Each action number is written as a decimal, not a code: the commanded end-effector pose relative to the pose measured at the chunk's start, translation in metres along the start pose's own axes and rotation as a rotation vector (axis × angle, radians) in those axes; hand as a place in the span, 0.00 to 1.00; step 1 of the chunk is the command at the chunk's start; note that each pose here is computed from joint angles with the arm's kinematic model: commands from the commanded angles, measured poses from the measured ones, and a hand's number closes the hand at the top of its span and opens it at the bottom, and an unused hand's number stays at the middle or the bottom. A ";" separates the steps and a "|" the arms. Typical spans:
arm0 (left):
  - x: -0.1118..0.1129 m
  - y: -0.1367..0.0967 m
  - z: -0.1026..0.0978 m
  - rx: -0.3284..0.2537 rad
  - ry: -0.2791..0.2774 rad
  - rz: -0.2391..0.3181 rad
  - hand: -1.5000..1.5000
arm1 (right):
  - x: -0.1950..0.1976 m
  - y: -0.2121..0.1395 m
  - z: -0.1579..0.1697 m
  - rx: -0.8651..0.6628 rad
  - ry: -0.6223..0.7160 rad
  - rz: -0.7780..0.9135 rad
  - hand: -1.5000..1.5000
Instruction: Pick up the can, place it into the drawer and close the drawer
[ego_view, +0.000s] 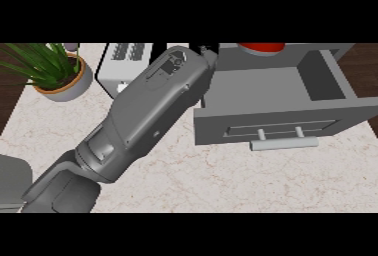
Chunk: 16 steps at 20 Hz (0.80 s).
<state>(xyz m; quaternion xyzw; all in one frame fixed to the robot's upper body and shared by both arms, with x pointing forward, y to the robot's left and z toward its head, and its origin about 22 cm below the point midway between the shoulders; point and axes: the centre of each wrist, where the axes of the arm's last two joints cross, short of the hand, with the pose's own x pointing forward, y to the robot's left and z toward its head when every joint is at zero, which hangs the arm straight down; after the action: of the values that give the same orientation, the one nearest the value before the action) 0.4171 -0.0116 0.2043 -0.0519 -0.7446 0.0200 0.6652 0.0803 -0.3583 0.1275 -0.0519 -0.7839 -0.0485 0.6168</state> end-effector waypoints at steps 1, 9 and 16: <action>-0.004 -0.003 0.000 0.018 0.039 -0.006 1.00 | 0.021 0.008 -0.004 0.013 -0.011 -0.018 0.00; -0.025 -0.001 0.002 0.041 0.027 -0.075 0.00 | 0.003 0.005 -0.009 0.027 0.002 0.006 0.00; -0.041 0.009 -0.002 0.121 0.025 -0.119 0.00 | 0.006 0.008 -0.010 0.014 -0.002 0.002 0.00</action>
<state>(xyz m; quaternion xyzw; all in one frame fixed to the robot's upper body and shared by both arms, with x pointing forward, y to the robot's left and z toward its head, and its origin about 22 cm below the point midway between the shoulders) 0.4217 -0.0126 0.1771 0.0111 -0.7343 0.0191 0.6785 0.0875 -0.3547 0.1309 -0.0455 -0.7857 -0.0440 0.6154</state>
